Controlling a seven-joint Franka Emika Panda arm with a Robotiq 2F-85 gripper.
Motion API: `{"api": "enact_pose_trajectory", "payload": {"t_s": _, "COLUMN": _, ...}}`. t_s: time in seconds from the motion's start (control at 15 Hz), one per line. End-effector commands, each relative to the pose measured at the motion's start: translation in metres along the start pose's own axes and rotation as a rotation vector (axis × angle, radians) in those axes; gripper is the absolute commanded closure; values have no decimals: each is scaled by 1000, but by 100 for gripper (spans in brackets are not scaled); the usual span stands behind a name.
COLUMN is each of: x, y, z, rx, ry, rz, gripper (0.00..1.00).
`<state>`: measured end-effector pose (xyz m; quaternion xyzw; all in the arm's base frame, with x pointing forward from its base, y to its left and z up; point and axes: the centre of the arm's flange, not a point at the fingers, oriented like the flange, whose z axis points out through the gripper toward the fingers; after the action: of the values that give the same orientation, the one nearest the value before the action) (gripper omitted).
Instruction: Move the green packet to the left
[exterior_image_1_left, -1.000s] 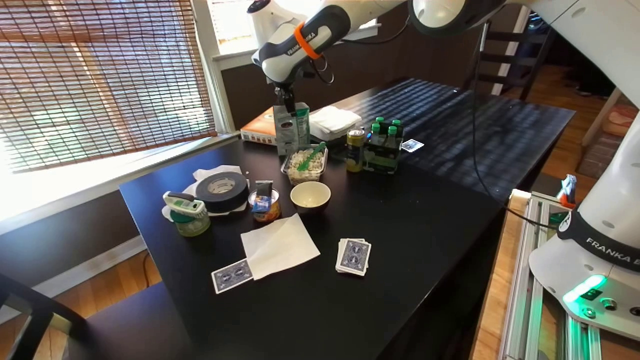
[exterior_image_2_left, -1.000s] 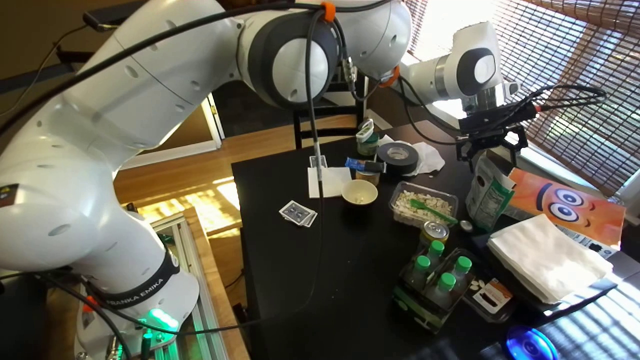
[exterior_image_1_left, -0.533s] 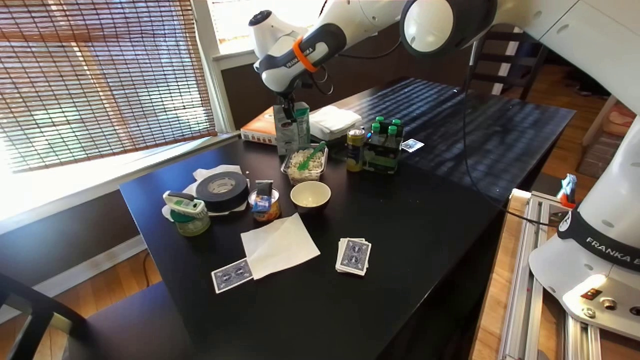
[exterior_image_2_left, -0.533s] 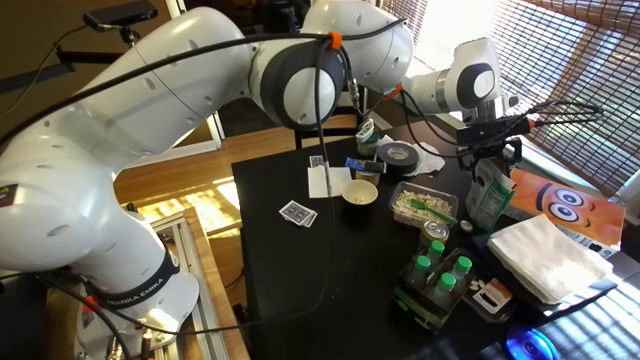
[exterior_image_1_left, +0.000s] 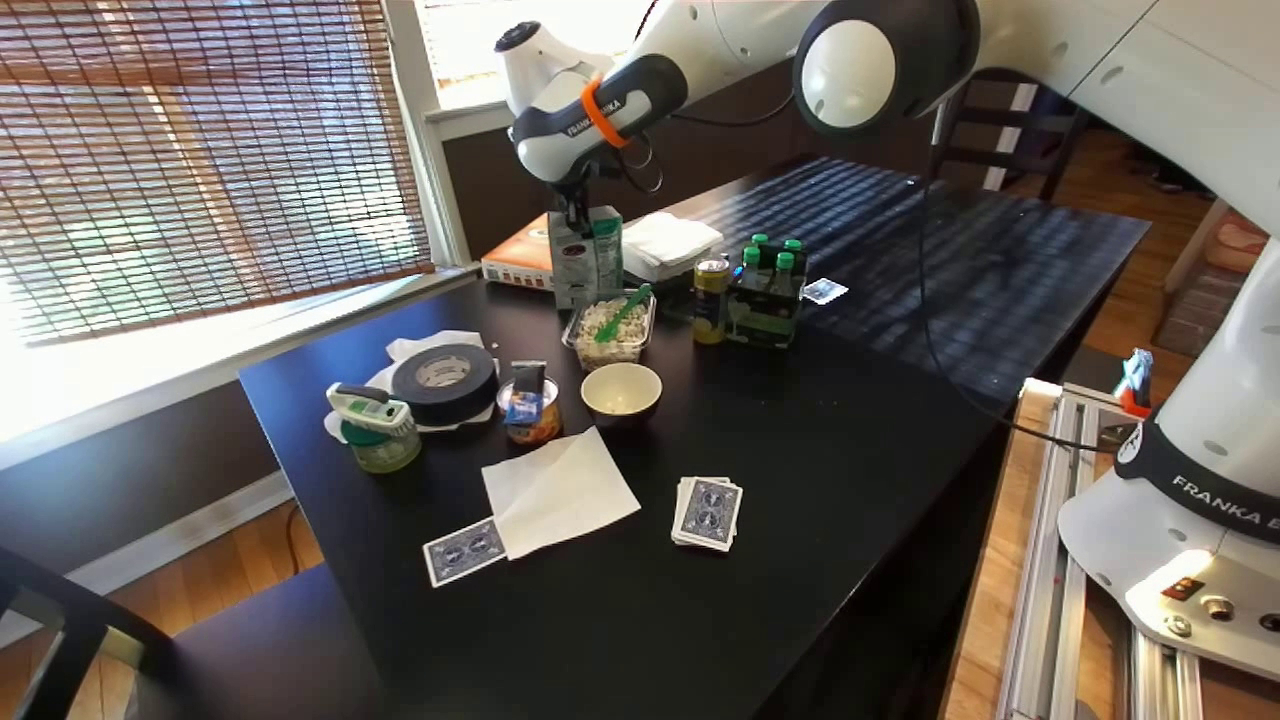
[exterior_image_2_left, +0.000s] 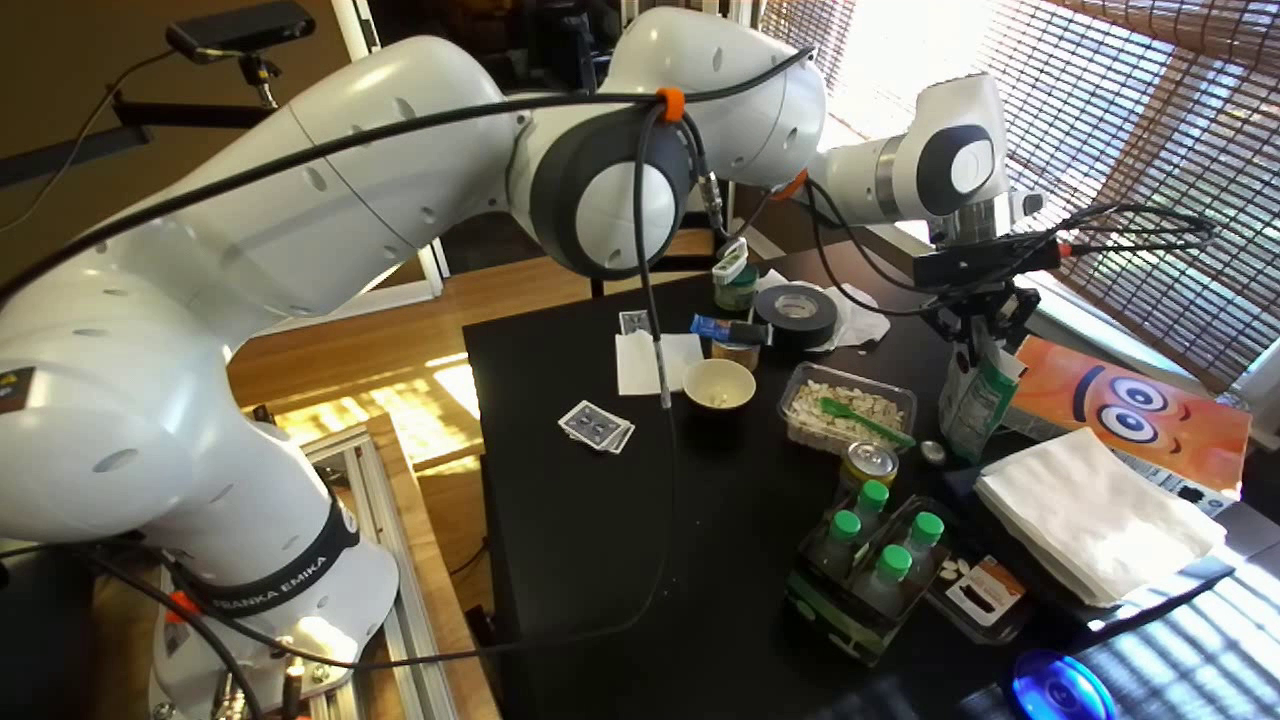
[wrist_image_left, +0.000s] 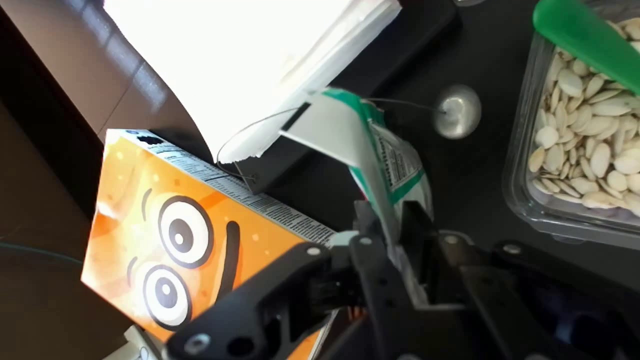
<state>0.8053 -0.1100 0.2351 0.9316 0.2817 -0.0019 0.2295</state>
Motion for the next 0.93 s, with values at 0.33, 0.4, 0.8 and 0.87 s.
{"api": "enact_pose_trajectory", "payload": {"t_s": 0.33, "x": -2, "y": 31, "z": -41, "rx": 14, "ry": 6, "rz": 129, "gripper": 99}}
{"api": "enact_pose_trajectory", "payload": {"t_s": 0.4, "x": -5, "y": 35, "z": -56, "rx": 3, "ry": 28, "rz": 143, "gripper": 99}}
{"api": "enact_pose_trajectory", "payload": {"t_s": 0.8, "x": 1, "y": 49, "z": -152, "rx": 89, "ry": 230, "rz": 81, "gripper": 99}}
{"api": "enact_pose_trajectory", "payload": {"t_s": 0.87, "x": 5, "y": 42, "z": -168, "rx": 113, "ry": 265, "rz": 44, "gripper": 99}}
